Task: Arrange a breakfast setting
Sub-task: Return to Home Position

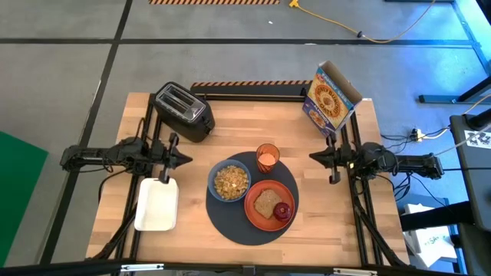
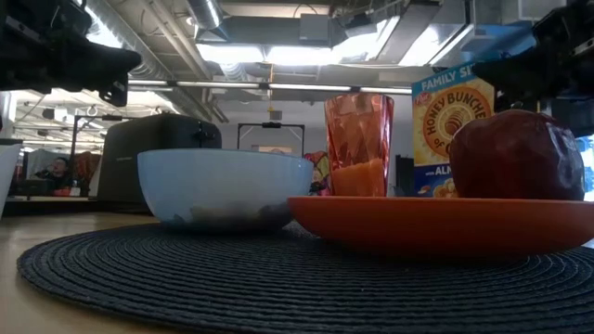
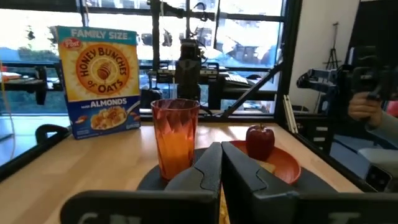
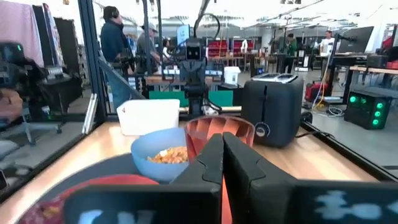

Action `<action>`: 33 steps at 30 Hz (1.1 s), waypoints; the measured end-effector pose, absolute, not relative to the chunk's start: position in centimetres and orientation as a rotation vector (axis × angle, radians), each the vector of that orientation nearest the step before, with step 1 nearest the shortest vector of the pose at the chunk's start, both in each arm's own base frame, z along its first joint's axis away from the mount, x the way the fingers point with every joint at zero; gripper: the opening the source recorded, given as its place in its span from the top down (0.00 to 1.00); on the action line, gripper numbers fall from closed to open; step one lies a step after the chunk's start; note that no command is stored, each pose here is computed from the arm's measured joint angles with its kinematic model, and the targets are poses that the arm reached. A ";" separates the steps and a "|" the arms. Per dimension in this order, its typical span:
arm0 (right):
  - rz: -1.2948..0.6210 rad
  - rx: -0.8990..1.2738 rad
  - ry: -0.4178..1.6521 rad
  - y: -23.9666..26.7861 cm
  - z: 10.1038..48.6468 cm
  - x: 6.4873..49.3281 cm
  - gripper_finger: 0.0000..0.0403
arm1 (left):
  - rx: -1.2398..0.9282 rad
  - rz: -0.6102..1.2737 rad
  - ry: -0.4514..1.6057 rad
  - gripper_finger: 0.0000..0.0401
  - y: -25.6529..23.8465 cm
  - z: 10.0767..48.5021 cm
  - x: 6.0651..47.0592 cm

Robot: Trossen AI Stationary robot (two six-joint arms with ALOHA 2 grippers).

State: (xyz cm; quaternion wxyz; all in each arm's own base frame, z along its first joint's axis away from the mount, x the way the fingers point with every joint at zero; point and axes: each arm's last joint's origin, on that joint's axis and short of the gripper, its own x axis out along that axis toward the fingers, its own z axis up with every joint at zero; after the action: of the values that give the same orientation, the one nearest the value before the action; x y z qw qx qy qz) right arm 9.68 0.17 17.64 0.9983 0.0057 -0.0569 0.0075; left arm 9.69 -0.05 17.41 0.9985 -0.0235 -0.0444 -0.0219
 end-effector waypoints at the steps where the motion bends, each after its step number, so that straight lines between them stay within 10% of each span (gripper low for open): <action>1: 0.015 0.001 -0.107 0.2 17.6 9.7 1.00 | -0.043 -0.052 -0.086 1.00 -0.1 17.4 9.7; 33: -0.024 -0.006 0.007 0.1 16.5 9.9 1.00 | -0.051 -0.027 0.042 0.96 0.0 16.3 10.1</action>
State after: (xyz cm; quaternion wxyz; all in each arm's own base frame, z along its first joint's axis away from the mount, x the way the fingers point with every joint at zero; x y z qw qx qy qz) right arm 9.95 0.07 16.54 0.9999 -0.0029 0.0036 -0.0120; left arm 10.13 -0.01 16.25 0.9994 -0.0255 0.0212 -0.0136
